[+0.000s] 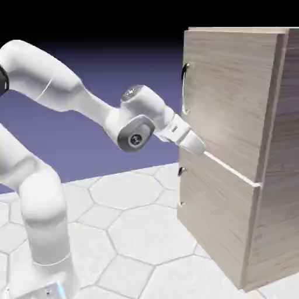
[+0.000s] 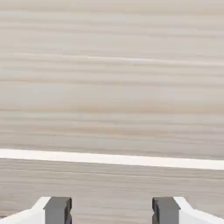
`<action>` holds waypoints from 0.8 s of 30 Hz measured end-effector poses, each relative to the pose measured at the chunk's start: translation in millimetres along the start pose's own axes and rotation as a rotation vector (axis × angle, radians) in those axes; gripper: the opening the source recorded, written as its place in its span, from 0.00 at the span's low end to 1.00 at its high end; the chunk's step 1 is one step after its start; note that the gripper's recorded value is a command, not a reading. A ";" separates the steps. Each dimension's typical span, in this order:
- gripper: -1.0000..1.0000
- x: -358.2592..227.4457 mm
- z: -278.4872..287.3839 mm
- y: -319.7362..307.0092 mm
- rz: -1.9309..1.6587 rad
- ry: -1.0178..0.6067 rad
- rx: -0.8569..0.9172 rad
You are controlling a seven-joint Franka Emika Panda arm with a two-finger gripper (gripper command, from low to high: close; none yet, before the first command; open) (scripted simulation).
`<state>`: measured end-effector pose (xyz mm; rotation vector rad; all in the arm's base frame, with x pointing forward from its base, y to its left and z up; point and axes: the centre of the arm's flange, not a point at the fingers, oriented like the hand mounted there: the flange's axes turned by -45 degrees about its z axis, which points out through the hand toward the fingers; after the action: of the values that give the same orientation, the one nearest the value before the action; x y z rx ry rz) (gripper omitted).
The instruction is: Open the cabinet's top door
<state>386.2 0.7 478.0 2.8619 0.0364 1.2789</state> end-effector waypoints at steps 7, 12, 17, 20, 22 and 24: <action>0.50 25.0 -41.0 5.5 0.062 0.114 -0.013; 0.50 36.7 -68.8 3.9 0.094 0.196 -0.018; 0.50 43.8 -93.5 -2.7 0.116 0.277 -0.022; 0.50 46.1 -106.2 -8.9 0.124 0.326 -0.023; 0.50 47.0 -113.6 -14.0 0.128 0.358 -0.024; 0.50 47.4 -120.0 -19.7 0.129 0.390 -0.025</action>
<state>328.0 21.1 593.0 2.5848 -0.1635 1.8266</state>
